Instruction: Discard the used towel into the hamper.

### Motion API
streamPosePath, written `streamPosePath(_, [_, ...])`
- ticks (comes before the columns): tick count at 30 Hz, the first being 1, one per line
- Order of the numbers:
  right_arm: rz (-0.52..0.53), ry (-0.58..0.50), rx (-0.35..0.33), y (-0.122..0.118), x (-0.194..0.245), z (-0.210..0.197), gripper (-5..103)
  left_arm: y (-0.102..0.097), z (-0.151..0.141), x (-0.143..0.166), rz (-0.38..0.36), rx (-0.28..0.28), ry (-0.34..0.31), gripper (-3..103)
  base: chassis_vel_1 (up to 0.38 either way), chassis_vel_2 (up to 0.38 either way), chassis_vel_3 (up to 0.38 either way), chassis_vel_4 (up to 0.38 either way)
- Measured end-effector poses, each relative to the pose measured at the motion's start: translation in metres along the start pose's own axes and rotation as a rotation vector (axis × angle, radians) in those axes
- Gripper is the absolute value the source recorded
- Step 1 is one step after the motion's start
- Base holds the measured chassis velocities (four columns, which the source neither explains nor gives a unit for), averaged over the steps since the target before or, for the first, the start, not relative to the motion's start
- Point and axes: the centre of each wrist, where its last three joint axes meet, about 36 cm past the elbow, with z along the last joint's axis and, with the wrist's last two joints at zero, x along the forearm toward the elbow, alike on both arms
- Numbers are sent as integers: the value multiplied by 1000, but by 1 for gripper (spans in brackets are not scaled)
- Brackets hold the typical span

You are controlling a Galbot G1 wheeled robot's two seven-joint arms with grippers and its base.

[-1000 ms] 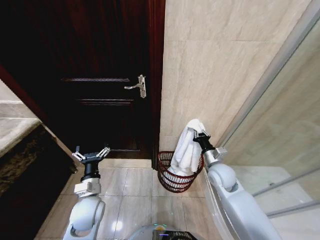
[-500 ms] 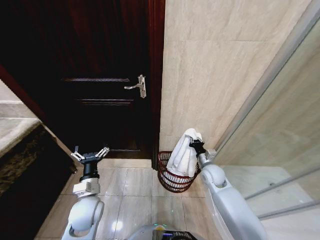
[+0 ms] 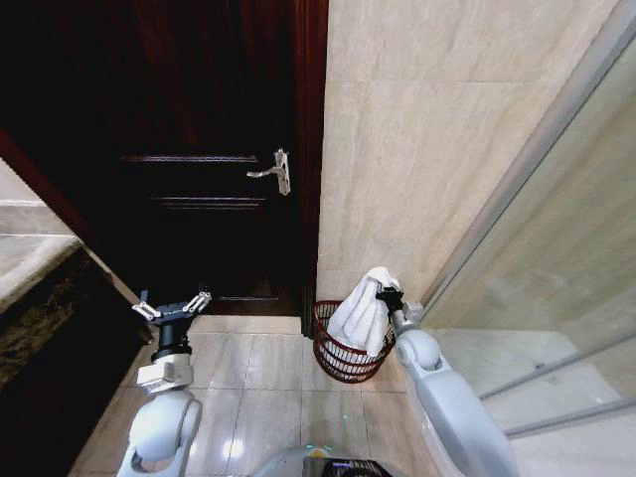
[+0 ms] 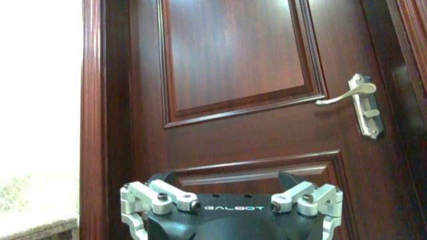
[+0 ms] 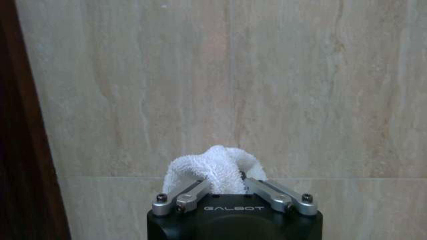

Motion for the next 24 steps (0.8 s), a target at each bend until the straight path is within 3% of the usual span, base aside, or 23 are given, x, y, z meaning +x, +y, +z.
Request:
streamPosePath(13, [57,77,20,-26,-5,20,4,-2,3,-2,3,6,1,100,0,0,0,0])
streamPosePath(24, [75,-114,75,-26,-10,-16,4,-3,7,-4,5,10,9,100,0,0,0,0])
